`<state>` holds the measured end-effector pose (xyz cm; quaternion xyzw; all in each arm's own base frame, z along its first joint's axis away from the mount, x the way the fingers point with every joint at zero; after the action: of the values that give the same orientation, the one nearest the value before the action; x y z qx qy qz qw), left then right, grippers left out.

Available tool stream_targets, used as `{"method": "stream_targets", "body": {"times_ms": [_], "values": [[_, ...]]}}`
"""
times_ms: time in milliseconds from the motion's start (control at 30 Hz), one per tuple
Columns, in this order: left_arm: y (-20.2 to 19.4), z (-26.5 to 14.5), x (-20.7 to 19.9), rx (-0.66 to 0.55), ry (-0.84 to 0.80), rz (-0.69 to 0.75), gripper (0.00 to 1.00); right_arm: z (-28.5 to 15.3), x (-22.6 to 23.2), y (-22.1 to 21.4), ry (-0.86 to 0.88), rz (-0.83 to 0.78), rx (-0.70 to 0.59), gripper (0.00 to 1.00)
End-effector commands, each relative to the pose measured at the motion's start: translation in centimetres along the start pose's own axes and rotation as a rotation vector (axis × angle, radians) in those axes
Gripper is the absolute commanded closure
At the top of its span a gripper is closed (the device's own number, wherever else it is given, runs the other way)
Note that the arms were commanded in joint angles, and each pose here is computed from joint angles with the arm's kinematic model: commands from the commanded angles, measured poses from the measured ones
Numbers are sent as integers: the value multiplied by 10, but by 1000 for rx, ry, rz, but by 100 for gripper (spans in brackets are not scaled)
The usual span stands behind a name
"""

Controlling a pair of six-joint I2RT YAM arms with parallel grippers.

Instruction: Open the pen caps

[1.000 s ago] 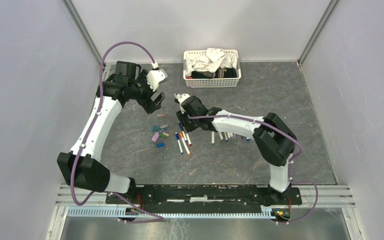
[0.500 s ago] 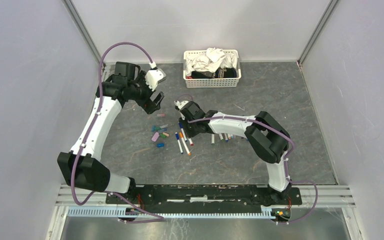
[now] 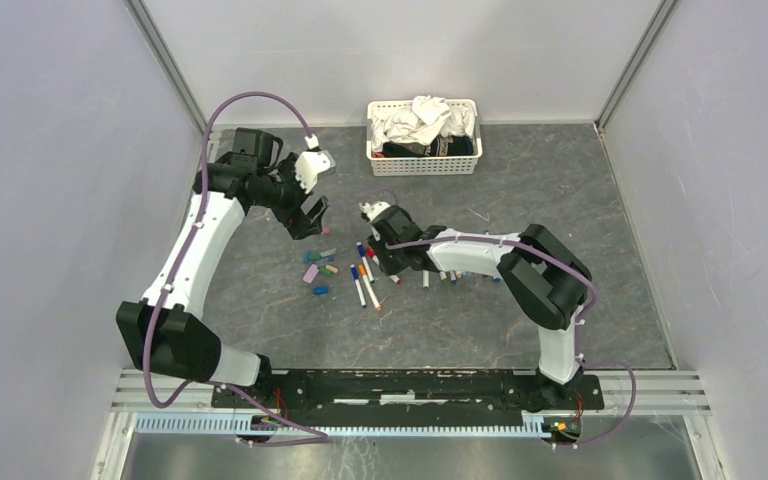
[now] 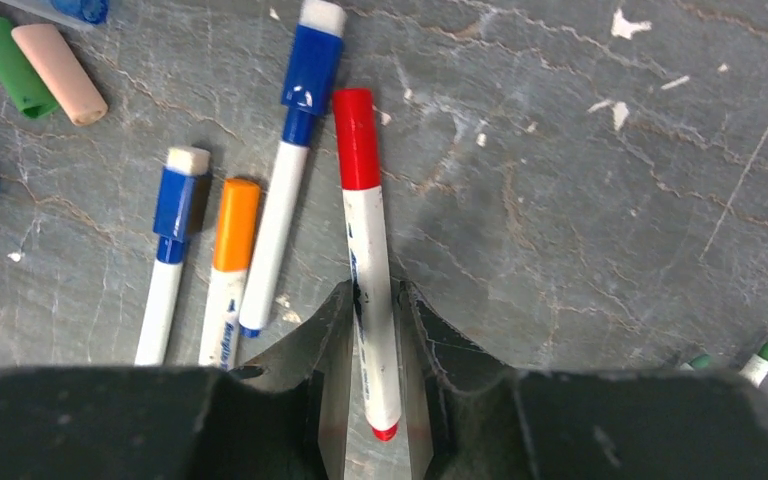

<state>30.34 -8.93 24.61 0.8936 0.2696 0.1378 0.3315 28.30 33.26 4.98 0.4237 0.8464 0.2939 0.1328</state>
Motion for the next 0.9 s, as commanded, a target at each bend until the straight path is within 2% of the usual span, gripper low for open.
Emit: {"method": "stream_targets", "body": {"times_ms": [0,167,267,333,567,867], "values": [[-5,4,-22,-30,-173,91,0,0,-24,-32,99,104,91,73],[-19,14,-38,-39,-283,164,0,-12,-26,-14,158,34,64,82],[-25,18,-43,-12,-344,184,0,-24,-22,1,251,20,36,95],[-27,21,-47,-4,-382,209,0,-34,-21,14,335,39,10,100],[-28,22,-61,-87,-426,402,0,-85,-6,48,620,33,-35,100],[-13,27,-82,-110,-408,628,0,-123,24,41,912,32,-21,100]]}}
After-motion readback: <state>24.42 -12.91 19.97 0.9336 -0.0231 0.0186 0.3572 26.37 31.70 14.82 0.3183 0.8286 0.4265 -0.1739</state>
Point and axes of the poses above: each gripper's point midway between its finger pads, its own z axis out along the fingers, its own x axis along the line the jaws close on, y = z × x, the point moved 4 cm from there along -z, back along the fingers, and after that the axes turned 2 degrees about -z, right-handed, at the moved point
